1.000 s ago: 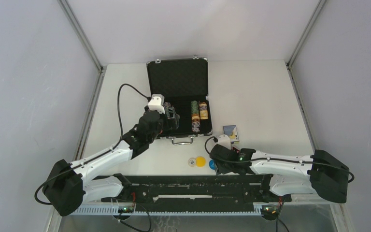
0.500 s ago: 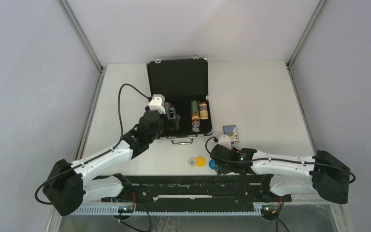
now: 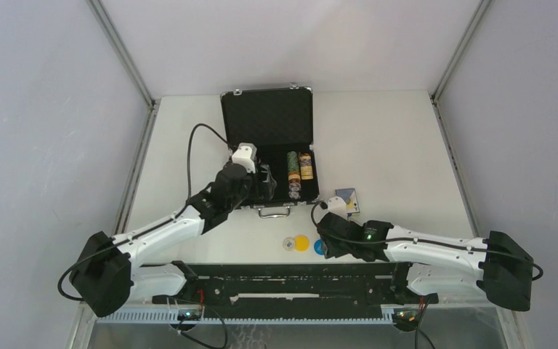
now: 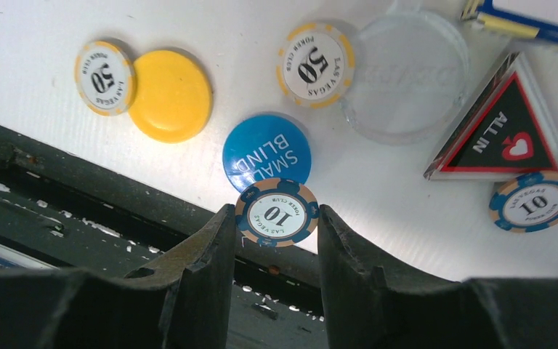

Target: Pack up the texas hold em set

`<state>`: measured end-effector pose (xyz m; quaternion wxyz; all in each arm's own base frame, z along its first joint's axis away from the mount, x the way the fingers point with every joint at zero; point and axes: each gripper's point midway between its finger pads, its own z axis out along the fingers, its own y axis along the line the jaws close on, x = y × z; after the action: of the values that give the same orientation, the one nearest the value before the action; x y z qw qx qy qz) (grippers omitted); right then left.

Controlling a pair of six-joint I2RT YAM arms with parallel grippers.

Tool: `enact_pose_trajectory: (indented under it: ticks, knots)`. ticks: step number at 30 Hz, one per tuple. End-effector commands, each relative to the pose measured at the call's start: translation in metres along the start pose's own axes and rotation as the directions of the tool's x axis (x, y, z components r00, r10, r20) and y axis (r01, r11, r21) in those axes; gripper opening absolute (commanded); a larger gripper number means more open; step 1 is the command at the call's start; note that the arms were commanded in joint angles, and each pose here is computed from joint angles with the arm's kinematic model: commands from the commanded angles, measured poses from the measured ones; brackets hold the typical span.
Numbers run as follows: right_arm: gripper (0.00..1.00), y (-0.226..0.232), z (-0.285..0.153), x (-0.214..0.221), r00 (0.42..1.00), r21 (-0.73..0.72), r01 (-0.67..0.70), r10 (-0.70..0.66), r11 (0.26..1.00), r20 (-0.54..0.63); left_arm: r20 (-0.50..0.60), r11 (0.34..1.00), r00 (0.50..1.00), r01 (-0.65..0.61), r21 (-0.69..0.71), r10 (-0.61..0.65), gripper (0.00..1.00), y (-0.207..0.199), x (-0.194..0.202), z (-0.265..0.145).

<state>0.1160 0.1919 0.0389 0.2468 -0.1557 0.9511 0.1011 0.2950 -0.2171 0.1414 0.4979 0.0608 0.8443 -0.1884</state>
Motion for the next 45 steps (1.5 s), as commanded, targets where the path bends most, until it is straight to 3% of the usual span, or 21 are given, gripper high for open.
enact_pose_trajectory:
  ticks: [1, 9, 12, 22, 26, 32, 35, 45]
  knots:
    - [0.44, 0.013, -0.016, -0.033, 0.993, -0.031, 0.057, -0.053, 0.998, 0.105, -0.035, 0.973, 0.999, 0.045, 0.228, -0.038, 0.82, -0.055, -0.024, -0.008]
    - [0.44, 0.02, -0.027, -0.053, 0.982, -0.038, 0.13, -0.123, 0.991, 0.145, -0.206, 0.864, 0.978, 0.141, 0.484, -0.045, 0.8, -0.108, -0.015, -0.039]
    - [0.44, 0.023, -0.029, -0.058, 0.978, -0.048, 0.142, -0.133, 0.989, 0.158, -0.338, 0.809, 0.941, 0.186, 0.557, 0.016, 0.8, -0.125, 0.001, -0.053]
    - [0.44, 0.03, -0.042, -0.077, 0.963, -0.058, 0.18, -0.164, 0.982, 0.213, -0.514, 0.658, 0.857, 0.361, 0.661, 0.046, 0.7, -0.156, 0.027, -0.063]
    - [0.44, 0.038, -0.047, -0.082, 0.96, -0.093, 0.187, -0.162, 0.978, 0.229, -0.581, 0.637, 0.813, 0.432, 0.638, 0.031, 0.74, -0.162, 0.03, -0.063]
    - [0.44, 0.052, -0.057, -0.093, 0.95, -0.157, 0.195, -0.147, 0.968, 0.274, -0.653, 0.628, 0.757, 0.498, 0.598, 0.022, 0.7, -0.167, 0.036, -0.056]
    - [0.44, 0.05, -0.058, -0.095, 0.949, -0.143, 0.196, -0.151, 0.97, 0.278, -0.667, 0.636, 0.745, 0.505, 0.584, 0.02, 0.62, -0.166, 0.042, -0.052]
    - [0.44, 0.053, -0.057, -0.1, 0.944, -0.134, 0.213, -0.169, 0.968, 0.283, -0.691, 0.629, 0.72, 0.508, 0.589, 0.066, 0.59, -0.177, 0.057, -0.05]
